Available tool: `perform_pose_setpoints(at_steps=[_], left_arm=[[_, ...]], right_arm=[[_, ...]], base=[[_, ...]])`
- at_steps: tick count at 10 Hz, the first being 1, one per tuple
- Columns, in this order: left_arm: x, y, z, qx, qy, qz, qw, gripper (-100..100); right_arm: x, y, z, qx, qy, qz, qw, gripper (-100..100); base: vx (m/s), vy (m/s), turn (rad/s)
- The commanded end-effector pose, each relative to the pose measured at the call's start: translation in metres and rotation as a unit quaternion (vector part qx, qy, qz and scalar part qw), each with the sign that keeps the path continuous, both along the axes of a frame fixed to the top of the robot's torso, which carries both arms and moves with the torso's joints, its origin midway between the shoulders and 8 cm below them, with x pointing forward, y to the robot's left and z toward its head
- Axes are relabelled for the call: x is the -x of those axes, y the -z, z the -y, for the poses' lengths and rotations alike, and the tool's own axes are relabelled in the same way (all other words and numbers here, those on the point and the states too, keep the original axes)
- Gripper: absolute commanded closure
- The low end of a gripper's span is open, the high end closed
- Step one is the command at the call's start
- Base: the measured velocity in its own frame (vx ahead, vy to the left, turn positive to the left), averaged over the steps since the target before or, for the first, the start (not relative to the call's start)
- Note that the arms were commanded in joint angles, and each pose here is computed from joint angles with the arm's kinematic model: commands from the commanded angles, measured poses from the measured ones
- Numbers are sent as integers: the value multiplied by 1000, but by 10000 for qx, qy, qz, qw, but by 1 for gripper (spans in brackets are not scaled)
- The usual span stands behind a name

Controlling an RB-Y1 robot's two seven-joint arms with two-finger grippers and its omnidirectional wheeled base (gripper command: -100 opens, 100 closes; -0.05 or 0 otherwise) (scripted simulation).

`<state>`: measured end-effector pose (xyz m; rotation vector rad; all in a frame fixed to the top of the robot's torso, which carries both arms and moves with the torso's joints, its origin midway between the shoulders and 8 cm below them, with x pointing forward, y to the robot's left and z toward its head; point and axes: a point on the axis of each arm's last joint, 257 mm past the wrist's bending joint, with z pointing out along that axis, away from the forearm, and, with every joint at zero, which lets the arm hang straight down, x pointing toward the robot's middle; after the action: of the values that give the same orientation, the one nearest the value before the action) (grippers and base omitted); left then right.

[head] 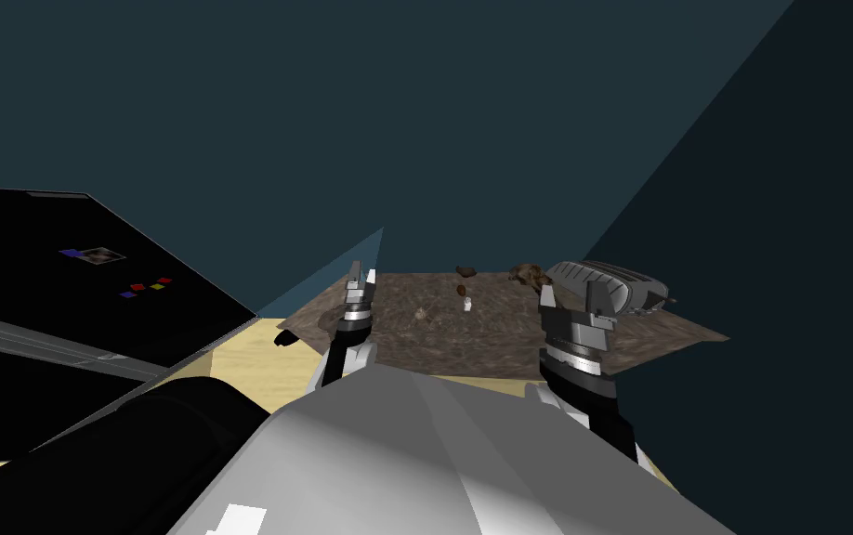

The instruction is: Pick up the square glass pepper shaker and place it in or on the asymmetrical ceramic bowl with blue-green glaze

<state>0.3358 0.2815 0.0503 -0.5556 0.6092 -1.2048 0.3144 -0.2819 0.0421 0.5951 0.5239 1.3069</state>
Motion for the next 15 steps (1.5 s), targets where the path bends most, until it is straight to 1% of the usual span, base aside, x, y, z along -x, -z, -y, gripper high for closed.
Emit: perform_pose_setpoints(at_steps=[1, 3, 5, 7, 9, 11, 12, 14, 15], left_arm=[[0, 0, 0, 0, 0, 0, 10000, 0], [0, 0, 0, 0, 0, 0, 10000, 0], [0, 0, 0, 0, 0, 0, 10000, 0], [0, 0, 0, 0, 0, 0, 10000, 0], [0, 0, 0, 0, 0, 0, 10000, 0], [0, 0, 0, 0, 0, 0, 10000, 0], [0, 0, 0, 0, 0, 0, 10000, 0], [0, 0, 0, 0, 0, 0, 10000, 0], [0, 0, 0, 0, 0, 0, 10000, 0]], right_arm=[[-4, 4, -4, 146, -60, -79, 9998, -100], [-11, 13, -11, 402, -146, -243, 9988, -100], [-21, 27, -18, 705, -219, -463, 9962, -100], [-32, 46, -25, 1047, -274, -719, 9915, -100], [-44, 67, -30, 1426, -312, -998, 9842, -100], [-54, 91, -34, 1834, -329, -1289, 9740, -100], [-60, 103, -34, 2045, -329, -1437, 9677, -100], [-70, 131, -34, 2489, -317, -1733, 9524, -100], [-74, 145, -33, 2722, -304, -1881, 9432, -100]], base=[[-9, 3, 5], [-29, 9, 4], [-46, 12, 3], [-62, 15, -3], [-85, 16, -4], [-98, 17, -6], [-106, 16, -2], [-103, 25, 5], [-92, 20, 13]])
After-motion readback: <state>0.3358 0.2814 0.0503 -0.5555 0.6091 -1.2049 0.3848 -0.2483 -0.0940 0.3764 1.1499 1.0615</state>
